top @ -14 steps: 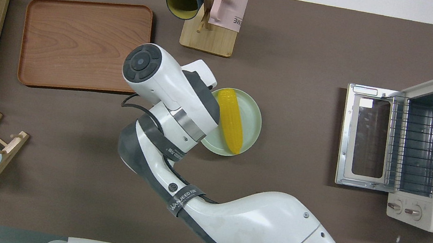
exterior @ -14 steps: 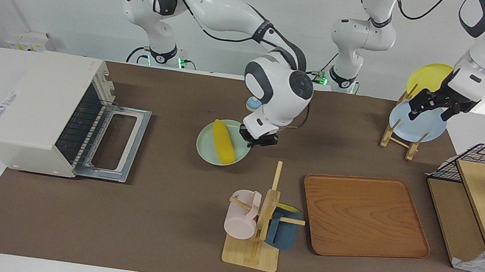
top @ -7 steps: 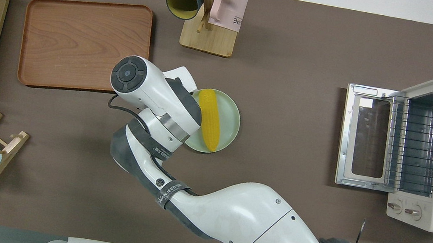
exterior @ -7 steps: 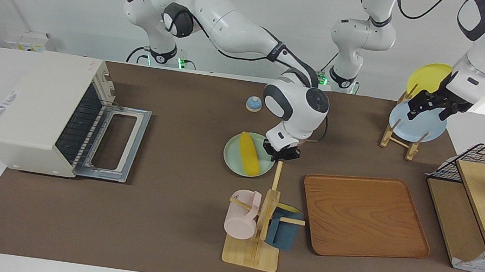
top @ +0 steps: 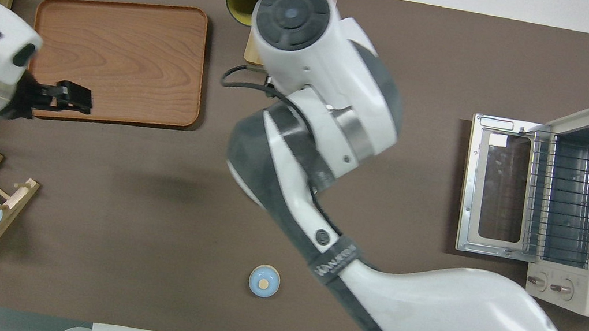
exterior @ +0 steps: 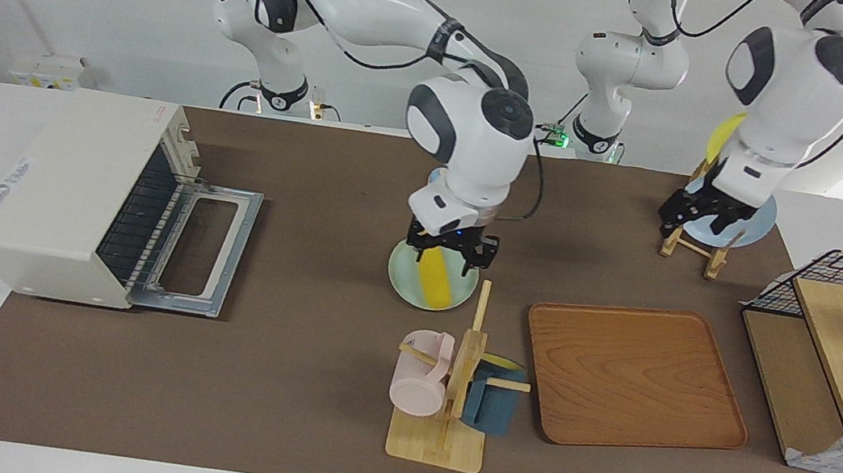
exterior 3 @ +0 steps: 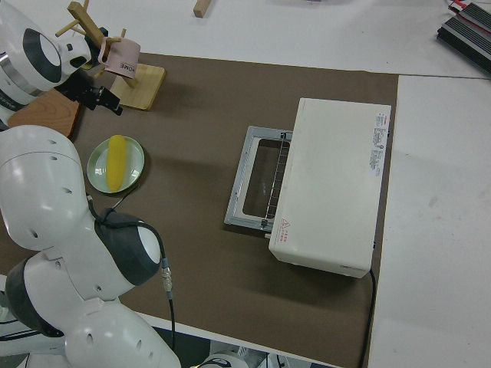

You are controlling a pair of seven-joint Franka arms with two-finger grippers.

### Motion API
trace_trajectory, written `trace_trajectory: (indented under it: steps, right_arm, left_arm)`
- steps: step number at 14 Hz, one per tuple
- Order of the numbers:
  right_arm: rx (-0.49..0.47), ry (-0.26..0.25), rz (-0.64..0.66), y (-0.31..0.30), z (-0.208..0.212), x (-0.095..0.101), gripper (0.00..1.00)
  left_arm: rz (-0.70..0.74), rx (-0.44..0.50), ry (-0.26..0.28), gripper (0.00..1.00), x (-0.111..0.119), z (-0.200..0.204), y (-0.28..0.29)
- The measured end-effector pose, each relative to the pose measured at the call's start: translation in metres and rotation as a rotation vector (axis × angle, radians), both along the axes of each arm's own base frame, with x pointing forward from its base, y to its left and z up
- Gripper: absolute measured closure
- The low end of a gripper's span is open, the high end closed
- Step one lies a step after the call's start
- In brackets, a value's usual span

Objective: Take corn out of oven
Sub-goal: 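Reach the left gripper to the corn while the right gripper withdraws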

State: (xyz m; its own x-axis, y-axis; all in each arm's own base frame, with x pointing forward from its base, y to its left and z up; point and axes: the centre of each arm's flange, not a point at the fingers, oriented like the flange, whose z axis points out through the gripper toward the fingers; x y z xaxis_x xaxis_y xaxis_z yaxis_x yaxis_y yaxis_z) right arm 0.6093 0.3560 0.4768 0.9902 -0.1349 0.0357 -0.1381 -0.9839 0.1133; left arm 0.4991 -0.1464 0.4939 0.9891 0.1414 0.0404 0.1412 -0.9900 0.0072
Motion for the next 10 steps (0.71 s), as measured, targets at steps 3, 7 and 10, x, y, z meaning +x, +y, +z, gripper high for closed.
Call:
trace_trajectory:
  steps: [3, 7, 10]
  right_arm:
    - [-0.026, 0.073, 0.073, -0.121, 0.002, -0.002, 0.04]
    - [-0.046, 0.167, 0.146, -0.178, -0.044, -0.026, 0.52]
    - [-0.039, 0.168, 0.144, -0.210, -0.085, -0.037, 0.83]
  left_arm:
    - [0.032, -0.039, -0.050, 0.00, -0.034, -0.060, -0.138]
    - [0.038, -0.073, -0.067, 0.00, -0.060, -0.129, -0.246]
    - [0.046, -0.071, -0.062, 0.00, -0.054, -0.151, -0.289]
